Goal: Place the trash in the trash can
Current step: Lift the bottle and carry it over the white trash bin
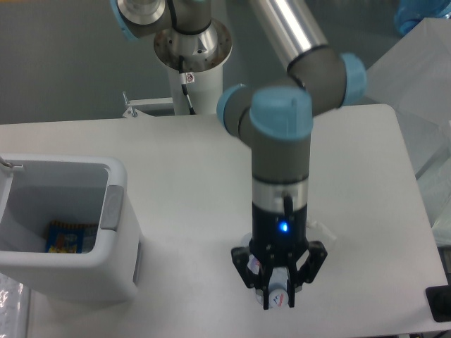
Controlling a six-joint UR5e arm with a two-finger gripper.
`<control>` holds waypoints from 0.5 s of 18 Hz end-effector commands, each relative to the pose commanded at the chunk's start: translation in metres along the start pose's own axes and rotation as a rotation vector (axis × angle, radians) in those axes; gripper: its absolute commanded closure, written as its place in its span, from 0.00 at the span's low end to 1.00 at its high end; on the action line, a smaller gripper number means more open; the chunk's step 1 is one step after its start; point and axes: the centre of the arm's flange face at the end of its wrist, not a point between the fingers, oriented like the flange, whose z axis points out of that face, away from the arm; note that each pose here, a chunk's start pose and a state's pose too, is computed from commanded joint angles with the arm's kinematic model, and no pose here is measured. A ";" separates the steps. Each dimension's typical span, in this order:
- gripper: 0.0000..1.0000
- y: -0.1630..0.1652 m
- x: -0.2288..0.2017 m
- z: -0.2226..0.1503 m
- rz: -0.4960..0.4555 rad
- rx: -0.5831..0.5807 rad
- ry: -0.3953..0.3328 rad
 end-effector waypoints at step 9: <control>0.72 -0.038 0.074 -0.110 0.073 0.160 0.116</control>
